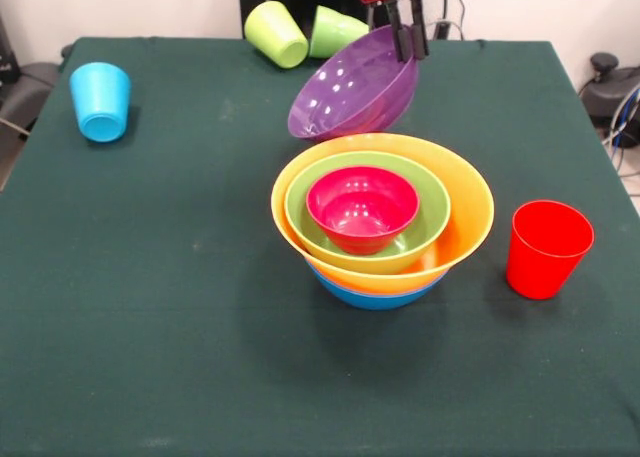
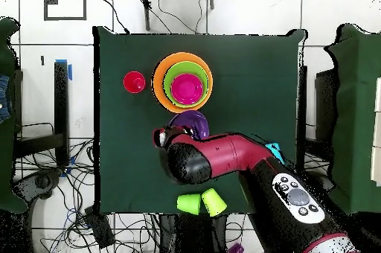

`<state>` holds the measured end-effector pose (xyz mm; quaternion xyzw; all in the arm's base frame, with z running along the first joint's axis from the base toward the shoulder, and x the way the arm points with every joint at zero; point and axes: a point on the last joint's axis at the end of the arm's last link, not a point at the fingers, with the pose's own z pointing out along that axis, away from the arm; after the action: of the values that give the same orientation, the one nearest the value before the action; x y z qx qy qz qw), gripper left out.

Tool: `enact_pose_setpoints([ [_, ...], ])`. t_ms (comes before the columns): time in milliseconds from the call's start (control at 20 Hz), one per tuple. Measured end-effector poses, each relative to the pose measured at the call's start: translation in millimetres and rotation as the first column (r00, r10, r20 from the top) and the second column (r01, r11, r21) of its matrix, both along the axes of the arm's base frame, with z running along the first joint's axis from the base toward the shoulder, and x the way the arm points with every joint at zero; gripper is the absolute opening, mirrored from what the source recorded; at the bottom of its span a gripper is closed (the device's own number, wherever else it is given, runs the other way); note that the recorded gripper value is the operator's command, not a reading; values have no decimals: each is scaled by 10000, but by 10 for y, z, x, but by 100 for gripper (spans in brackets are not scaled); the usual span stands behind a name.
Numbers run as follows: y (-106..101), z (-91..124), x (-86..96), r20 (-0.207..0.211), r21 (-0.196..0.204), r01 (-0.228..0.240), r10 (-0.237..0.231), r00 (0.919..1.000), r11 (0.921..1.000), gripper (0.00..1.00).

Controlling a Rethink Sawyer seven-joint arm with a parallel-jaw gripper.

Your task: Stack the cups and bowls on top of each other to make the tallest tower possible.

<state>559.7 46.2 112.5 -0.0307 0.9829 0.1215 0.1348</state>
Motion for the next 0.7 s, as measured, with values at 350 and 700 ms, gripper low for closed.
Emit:
enact_pose_setpoints([
  [350, -131, 496, 103, 67, 332, 905, -908, 9958, 9953, 0],
  [700, -178, 1353, 420, -420, 581, 2194, -2171, 9752, 9739, 0],
])
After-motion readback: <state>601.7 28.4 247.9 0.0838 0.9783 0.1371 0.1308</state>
